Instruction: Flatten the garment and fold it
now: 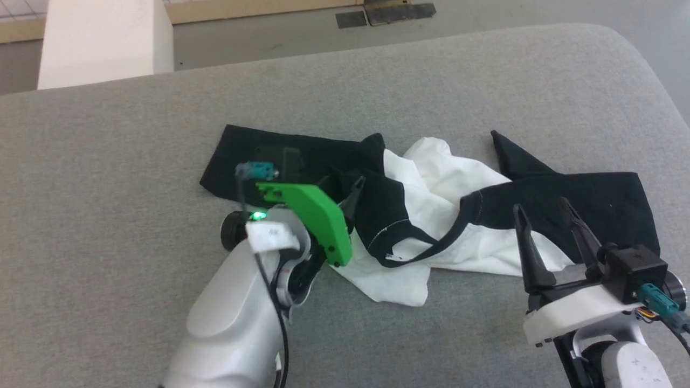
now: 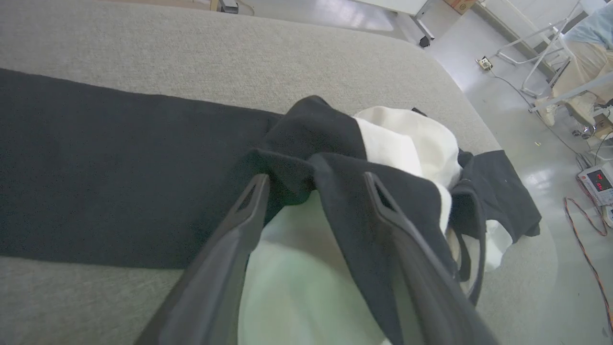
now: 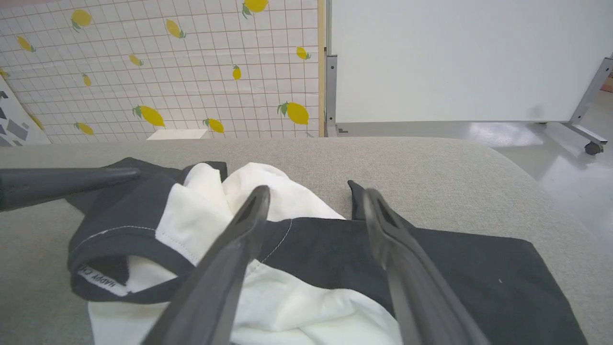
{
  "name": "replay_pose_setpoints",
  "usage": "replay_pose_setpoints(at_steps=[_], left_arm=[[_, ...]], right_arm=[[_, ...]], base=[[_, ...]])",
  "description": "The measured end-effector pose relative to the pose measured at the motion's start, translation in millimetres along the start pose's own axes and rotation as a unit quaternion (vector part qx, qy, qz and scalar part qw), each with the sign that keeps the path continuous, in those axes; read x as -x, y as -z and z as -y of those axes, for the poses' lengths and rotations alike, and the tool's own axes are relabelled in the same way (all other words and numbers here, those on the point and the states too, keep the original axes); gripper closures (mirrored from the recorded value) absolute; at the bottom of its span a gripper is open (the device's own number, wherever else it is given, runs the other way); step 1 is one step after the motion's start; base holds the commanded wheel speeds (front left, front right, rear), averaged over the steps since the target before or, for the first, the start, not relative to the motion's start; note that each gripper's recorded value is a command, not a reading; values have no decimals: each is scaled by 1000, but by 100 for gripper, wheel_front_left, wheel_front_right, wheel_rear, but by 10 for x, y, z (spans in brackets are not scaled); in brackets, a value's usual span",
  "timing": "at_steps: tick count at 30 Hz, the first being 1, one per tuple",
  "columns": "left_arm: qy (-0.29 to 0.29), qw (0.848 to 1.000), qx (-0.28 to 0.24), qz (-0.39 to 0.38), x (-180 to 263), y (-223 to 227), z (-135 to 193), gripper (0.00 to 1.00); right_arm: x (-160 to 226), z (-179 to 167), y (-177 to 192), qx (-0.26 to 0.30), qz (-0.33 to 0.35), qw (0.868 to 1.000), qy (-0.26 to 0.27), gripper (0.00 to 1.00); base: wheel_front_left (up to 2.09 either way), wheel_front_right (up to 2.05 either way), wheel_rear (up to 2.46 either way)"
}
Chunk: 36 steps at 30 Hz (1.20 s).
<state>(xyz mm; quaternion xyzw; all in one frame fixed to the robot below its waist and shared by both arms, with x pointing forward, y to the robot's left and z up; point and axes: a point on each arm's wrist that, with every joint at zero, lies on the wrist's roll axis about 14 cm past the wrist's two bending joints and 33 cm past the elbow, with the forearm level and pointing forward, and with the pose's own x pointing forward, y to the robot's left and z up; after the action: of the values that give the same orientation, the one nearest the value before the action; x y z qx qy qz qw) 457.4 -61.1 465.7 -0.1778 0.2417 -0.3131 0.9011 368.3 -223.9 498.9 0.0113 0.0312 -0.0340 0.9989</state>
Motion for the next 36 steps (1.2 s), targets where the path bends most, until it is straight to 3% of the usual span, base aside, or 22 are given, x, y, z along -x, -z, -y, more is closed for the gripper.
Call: replay_pose_setpoints(at_steps=[6,7,9,14,19,22,28,32,36], left_arm=[[-7,997,-1,-73,-180,136,29,0],[-5,997,-4,-78,-200,140,39,46],[0,997,-8,-79,-222,127,65,100],[1,999,-15,-36,-186,-44,30,100],[-30,993,-24,112,27,-636,-187,100],[-76,978,-35,191,308,-922,-472,100],[-200,933,-55,295,1179,-1175,-1150,100],[-295,903,-53,309,1811,-1006,-1538,100],[-368,891,-22,265,2245,-546,-1797,100]], right_arm=[[-8,27,55,-9,-6,1000,5,0],[-11,38,52,-11,-5,1000,6,0],[-13,54,39,-13,-1,1000,9,0],[-30,52,40,-17,0,1000,8,0],[-96,-33,0,-17,6,1000,-6,0],[-151,-151,-28,-19,9,999,-24,0],[-259,-439,-73,-21,11,997,-67,0],[-310,-645,-83,-24,9,995,-96,0],[-339,-806,-98,-25,8,993,-119,0]], base=[[0,0,0],[0,0,0],[0,0,0],[0,0,0],[0,0,0],[0,0,0],[0,0,0],[0,0,0],[0,0,0]])
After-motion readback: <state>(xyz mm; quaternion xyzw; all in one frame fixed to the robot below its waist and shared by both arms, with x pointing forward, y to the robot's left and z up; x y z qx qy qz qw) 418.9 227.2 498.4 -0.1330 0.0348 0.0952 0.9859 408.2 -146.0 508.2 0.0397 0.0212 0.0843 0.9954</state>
